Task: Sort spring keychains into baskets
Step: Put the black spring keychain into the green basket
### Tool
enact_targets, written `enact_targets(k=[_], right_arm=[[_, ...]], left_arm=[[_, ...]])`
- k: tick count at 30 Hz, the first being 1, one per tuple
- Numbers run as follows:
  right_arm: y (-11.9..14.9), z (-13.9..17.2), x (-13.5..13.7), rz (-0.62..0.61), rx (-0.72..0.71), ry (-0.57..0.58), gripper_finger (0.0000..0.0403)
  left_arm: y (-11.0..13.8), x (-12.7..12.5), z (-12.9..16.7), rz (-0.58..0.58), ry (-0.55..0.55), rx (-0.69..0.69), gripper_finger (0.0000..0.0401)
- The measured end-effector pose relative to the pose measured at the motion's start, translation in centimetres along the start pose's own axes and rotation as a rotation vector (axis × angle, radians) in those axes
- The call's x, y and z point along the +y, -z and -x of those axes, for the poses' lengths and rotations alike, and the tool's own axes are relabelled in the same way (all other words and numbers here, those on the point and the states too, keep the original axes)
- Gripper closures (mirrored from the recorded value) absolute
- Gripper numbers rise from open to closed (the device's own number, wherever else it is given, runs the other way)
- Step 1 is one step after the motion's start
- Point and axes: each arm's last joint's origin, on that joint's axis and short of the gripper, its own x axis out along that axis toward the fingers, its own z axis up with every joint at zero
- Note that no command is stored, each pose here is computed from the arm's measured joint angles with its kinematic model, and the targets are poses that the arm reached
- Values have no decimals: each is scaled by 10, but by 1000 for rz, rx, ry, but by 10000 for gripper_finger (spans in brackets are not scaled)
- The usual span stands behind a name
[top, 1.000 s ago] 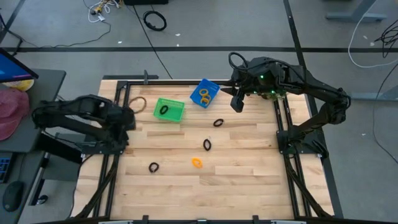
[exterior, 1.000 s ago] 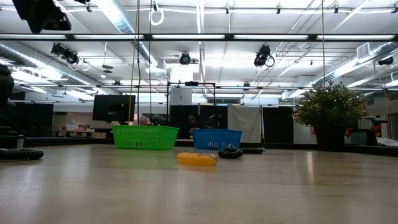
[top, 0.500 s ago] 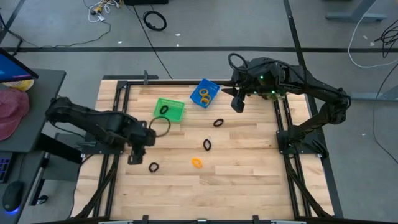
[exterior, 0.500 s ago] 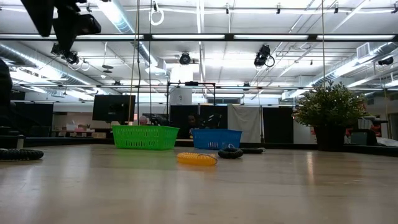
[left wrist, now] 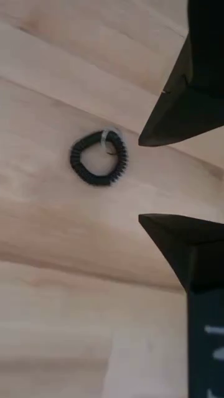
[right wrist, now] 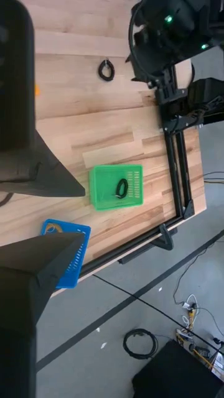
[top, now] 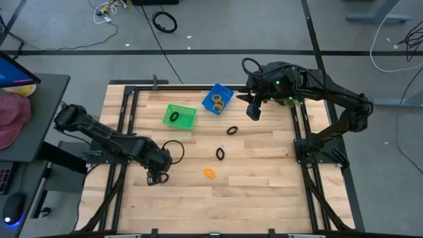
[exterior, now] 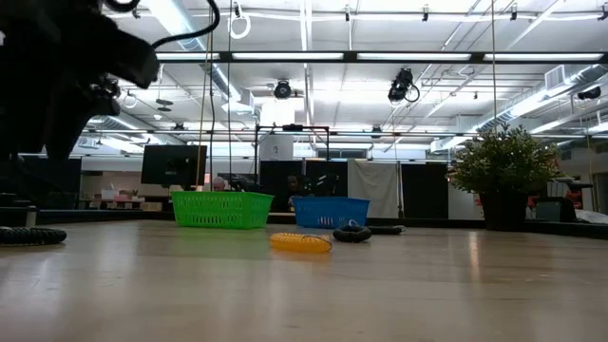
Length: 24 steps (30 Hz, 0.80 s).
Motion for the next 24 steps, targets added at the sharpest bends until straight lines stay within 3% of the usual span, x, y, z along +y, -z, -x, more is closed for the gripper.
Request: enact_targets(k=[10, 18, 24], right_arm=[[-2, 0, 0, -27, -23, -1, 298], [-5, 0, 0, -45, -52, -3, 298], [-9, 0, 0, -67, -88, -5, 298]], left_arm=[[10, 7, -33, 225, 61, 3, 215], [11, 9, -44, 549, 35, 4, 216], [6, 4, -64, 575, 17, 59, 228]])
